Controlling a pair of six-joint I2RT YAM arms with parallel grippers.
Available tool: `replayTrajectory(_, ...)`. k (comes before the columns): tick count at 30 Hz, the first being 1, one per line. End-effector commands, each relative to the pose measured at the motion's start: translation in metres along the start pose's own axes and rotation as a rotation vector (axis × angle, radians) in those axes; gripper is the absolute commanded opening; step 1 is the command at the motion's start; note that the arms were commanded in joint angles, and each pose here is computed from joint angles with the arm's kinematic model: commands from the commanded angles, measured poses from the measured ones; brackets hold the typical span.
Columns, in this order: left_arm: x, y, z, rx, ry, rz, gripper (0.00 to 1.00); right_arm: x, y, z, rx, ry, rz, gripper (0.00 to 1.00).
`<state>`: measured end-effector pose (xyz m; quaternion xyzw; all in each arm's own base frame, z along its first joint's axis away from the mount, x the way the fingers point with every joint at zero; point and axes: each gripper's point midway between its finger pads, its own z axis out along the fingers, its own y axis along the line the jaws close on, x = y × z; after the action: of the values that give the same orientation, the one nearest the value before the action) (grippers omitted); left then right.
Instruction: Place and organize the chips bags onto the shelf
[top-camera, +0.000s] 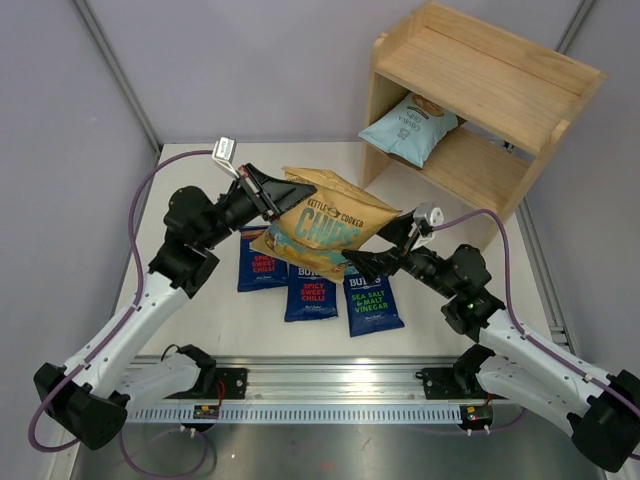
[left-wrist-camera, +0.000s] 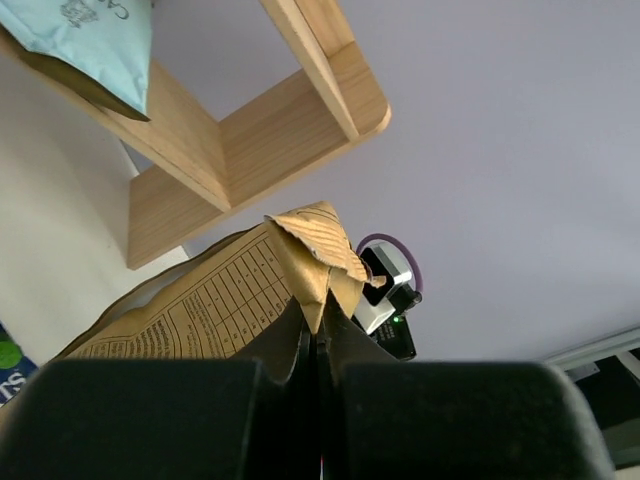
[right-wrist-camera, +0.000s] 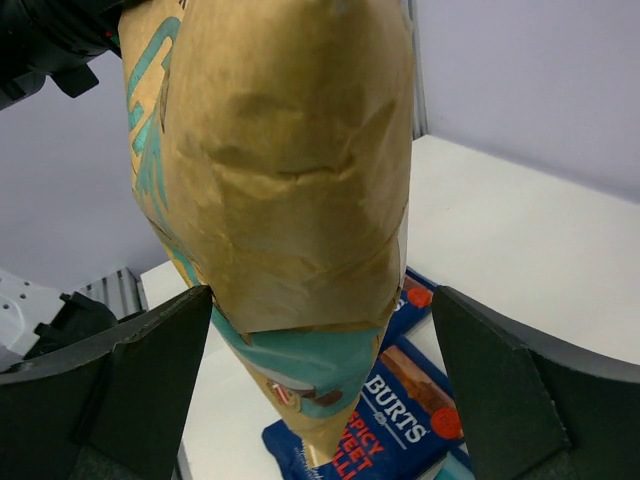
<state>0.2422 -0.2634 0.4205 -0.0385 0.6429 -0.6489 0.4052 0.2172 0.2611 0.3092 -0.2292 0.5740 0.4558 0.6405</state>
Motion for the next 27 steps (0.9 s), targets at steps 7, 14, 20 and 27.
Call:
replayTrajectory(7,0.011,-0.07,0.003,0.219,0.053,0.017,0.0,-0.031,0.025,-0.001,-0.146,-0.095,-0.241,0.99)
replayTrajectory(14,0.043,-0.077,0.019,0.25,0.161,0.032,0.0,-0.052,0.057,0.002,-0.307,-0.128,-0.224,0.93)
replayTrajectory(20,0.029,-0.079,0.018,0.209,0.106,0.187,0.02,-0.065,0.062,-0.008,-0.282,-0.126,-0.194,0.42)
replayTrajectory(27,0.045,-0.109,-0.007,0.449,0.181,0.629,0.94,-0.093,0.078,-0.023,-0.275,-0.125,-0.045,0.24)
